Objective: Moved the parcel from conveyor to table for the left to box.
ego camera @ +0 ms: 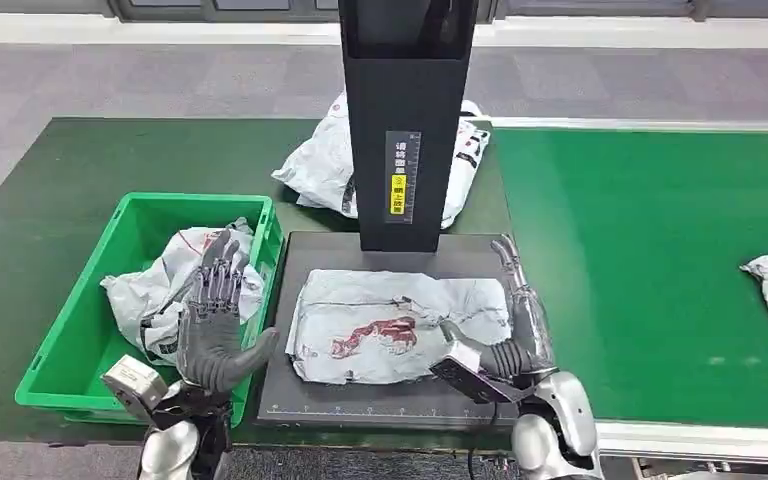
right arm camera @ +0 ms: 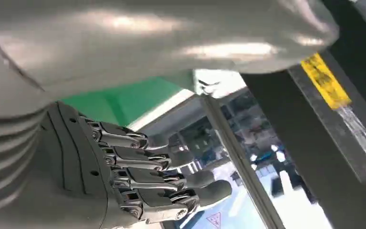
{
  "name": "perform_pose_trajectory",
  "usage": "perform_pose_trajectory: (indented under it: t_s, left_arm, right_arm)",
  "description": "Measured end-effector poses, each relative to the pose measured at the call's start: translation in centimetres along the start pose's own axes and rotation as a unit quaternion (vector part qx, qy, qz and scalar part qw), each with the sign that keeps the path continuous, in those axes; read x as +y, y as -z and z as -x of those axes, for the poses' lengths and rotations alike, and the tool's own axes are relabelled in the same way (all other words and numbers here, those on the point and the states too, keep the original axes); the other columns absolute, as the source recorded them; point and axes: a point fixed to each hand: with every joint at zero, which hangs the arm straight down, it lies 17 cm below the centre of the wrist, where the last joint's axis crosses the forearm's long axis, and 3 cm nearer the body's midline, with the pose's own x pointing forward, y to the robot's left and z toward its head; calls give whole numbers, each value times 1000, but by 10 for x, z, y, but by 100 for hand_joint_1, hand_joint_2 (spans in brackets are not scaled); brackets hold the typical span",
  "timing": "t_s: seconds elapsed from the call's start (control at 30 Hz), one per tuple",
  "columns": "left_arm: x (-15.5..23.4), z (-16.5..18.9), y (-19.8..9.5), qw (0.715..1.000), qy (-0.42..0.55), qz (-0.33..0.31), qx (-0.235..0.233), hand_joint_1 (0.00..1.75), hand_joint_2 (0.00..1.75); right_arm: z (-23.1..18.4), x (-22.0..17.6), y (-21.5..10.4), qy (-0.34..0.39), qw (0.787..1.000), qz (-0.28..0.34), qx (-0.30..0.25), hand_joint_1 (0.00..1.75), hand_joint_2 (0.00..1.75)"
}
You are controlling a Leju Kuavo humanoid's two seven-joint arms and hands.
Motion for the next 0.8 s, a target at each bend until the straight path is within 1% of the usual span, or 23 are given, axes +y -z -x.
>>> perform_pose_trajectory:
  t_s: [0.07, 0.17, 0.3, 0.6, 0.63, 0.7, 0.8]
  left_arm:
    - [0, 1, 0, 1000, 0, 1, 2, 0, 175]
    - [0, 3, -1, 1000, 1, 0, 3, 0, 175]
    - [0, 3, -1, 1000, 0, 0, 5, 0, 175]
    - [0, 4, -2, 1000, 0, 0, 6, 0, 175]
    - [0, 4, -2, 1000, 0, 0, 6, 0, 175]
    - [0, 4, -1, 1000, 1, 0, 6, 0, 175]
    - [2, 7, -2, 1000, 9, -7, 8, 0, 175]
  right_arm:
    - [-10, -15, 1, 22, 999, 29, -19, 0, 0]
    - [-13, -24, 2, 25, 999, 41, -25, 0, 0]
    - [-12, -32, 2, 24, 998, 50, -24, 0, 0]
    - [-14, -35, 1, 24, 998, 55, -26, 0, 0]
    - [-14, -36, 1, 27, 998, 56, -26, 0, 175]
    - [-18, -45, 1, 61, 994, 77, -39, 0, 175]
    - [-19, -73, 0, 114, 984, 128, -56, 0, 175]
